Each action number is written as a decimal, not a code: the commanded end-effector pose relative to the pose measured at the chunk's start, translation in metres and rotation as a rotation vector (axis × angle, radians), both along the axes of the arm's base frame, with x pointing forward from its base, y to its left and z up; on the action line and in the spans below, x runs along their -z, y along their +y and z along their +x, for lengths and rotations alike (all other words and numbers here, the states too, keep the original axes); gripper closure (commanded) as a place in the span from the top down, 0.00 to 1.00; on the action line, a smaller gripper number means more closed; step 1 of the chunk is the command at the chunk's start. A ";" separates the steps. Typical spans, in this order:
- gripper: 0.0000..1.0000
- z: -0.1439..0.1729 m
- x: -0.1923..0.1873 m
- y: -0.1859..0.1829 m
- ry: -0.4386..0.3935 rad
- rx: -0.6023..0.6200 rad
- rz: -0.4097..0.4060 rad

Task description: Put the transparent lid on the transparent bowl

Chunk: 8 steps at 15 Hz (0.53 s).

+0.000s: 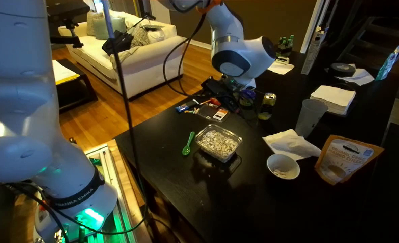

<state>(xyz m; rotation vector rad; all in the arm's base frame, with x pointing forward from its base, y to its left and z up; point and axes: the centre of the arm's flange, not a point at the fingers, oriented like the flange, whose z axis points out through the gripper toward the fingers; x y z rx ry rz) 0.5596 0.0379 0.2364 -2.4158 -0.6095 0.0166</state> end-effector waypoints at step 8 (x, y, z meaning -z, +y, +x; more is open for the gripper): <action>1.00 0.059 0.083 0.014 0.118 0.188 -0.008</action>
